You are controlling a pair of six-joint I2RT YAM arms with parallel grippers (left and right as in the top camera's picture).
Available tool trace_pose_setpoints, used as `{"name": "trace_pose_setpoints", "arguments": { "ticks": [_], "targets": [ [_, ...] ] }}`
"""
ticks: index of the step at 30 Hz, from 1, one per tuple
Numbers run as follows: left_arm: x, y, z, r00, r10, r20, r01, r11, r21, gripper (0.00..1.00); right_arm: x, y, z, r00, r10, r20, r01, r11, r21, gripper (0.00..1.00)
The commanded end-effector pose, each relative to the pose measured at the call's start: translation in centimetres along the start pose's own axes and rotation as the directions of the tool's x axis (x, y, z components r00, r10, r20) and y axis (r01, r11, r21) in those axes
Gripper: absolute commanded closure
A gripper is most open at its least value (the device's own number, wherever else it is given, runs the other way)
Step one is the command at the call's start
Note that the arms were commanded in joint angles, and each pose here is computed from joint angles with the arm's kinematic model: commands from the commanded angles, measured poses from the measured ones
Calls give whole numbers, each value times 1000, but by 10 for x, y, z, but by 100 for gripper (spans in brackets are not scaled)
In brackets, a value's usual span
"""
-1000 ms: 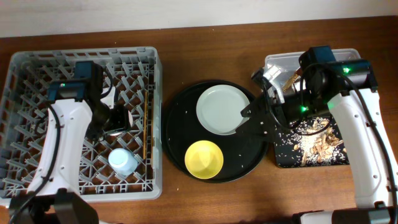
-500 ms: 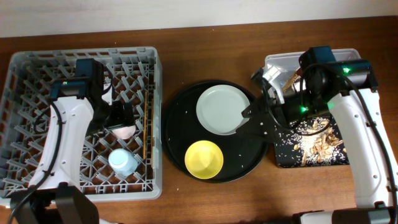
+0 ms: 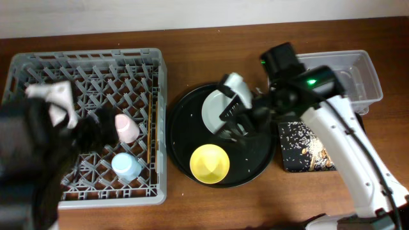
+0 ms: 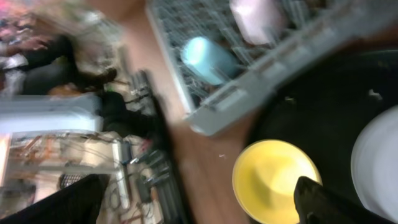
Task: Sort waste into correct bins and load items into the dishwasher rack
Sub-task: 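Place the pink cup upside down in the rack with left gripper, then reach the left gripper to the yellow bowl and grasp its rim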
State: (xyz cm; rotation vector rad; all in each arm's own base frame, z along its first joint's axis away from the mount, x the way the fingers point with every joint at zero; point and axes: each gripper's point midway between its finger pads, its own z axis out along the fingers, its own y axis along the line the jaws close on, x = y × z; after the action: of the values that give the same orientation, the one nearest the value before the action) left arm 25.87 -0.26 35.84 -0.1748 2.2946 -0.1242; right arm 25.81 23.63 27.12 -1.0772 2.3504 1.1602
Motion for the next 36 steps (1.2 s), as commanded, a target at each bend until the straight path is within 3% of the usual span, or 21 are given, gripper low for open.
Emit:
{"name": "trace_pose_setpoints", "arguments": {
  "ticks": [1, 2, 6, 14, 17, 19, 23, 27, 31, 33, 36],
  "targets": [
    [16, 13, -40, 998, -5, 58, 9, 998, -61, 1, 15, -96, -13, 898, 415, 146, -408, 663, 628, 1],
    [23, 13, -49, 998, -5, 60, 9, 998, -61, 1, 15, -101, -14, 897, 410, 166, -408, 625, 665, 1],
    [50, 16, -70, 999, -6, 34, 8, 998, -65, 1, 18, -116, 4, 890, 437, 132, -404, 619, 673, 2],
    [63, 18, -71, 1000, -9, -16, 8, 997, -71, 1, 36, -145, 25, 854, 515, 70, -408, 581, 704, 1],
    [67, -8, -69, 999, -9, -50, 13, 997, 75, 1, 29, -134, -2, 869, 480, 119, -411, 566, 715, 1],
    [72, -28, -60, 994, -8, -113, 30, 981, 192, 1, 29, -132, -53, 858, 456, 234, -465, 500, 731, 1],
    [85, -27, -30, 974, -17, -225, 60, 981, 183, 1, 63, -148, -120, 756, 542, 368, -599, 345, 723, 1],
    [83, -51, -18, 969, -11, -249, 93, 942, 322, 5, 84, -168, -151, 679, 582, 447, -669, 243, 702, 2],
    [87, -62, -15, 962, 35, -271, 67, 932, 357, 9, 87, -171, -155, 668, 585, 459, -679, 228, 698, 1],
    [92, -87, -10, 947, 122, -298, 19, 903, 430, 16, 86, -171, -155, 669, 585, 459, -679, 228, 698, 1],
    [103, -123, 19, 903, 204, -377, -22, 900, 435, 16, 86, -171, -155, 669, 585, 459, -679, 228, 698, 1]
  ]
}}
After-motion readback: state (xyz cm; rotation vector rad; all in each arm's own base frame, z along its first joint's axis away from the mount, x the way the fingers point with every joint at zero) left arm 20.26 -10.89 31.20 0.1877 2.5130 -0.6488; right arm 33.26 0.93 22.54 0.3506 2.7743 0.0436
